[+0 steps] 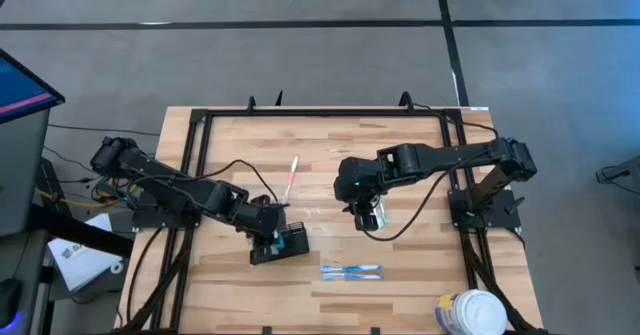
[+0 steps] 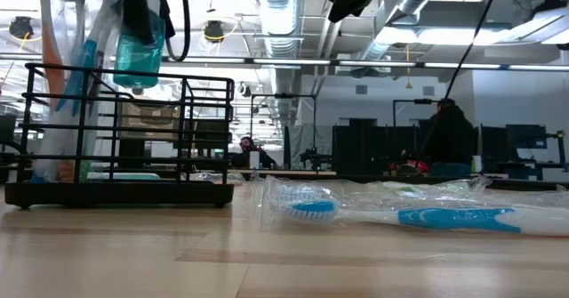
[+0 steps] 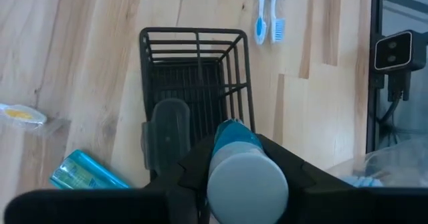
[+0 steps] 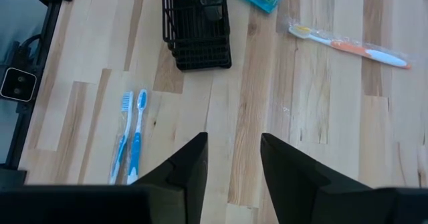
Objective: Pick & Place toothbrushing station
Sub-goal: Put the mouthwash into the black toothbrush rack
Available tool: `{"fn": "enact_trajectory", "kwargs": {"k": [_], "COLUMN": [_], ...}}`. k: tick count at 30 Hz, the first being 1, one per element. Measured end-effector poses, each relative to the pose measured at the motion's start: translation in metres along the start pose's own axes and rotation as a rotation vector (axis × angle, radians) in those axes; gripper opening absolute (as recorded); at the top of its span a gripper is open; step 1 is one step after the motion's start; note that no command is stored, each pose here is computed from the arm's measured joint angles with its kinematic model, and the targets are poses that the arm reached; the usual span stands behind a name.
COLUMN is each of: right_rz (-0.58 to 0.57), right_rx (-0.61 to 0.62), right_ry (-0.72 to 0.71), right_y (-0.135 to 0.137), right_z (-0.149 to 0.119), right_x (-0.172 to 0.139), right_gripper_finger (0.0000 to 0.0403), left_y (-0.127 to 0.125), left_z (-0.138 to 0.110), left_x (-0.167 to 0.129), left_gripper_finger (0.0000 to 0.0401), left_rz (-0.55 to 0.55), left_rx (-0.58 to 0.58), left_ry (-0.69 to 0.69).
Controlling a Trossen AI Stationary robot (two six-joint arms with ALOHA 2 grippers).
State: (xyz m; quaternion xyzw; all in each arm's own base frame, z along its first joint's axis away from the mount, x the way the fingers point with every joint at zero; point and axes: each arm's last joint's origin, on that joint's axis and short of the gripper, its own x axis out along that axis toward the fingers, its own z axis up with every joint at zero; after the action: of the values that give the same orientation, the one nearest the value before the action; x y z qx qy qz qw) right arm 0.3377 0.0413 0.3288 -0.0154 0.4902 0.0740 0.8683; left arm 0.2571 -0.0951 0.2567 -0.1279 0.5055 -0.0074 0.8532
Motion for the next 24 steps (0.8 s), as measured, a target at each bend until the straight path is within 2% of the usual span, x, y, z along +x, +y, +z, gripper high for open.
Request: {"fn": "enact_trajectory", "kwargs": {"k": [12,24], "right_rz": [0.0,0.0], "right_rx": [0.0,0.0], "right_ry": [0.0,-0.002], "right_y": [0.0,0.0], "right_z": [0.0,0.0], "right_x": [0.0,0.0], "right_gripper_finger": [0.0128,0.0128], "left_y": [-0.006,-0.007], "left_z": [-0.003,-0.003], "left_x": [0.002,0.013], "left_gripper_finger": [0.0087,0.0087], "left_rz": [0.023,0.034], "left_rx": [0.07,0.076], "left_ry": [-0.014,0.015]}}
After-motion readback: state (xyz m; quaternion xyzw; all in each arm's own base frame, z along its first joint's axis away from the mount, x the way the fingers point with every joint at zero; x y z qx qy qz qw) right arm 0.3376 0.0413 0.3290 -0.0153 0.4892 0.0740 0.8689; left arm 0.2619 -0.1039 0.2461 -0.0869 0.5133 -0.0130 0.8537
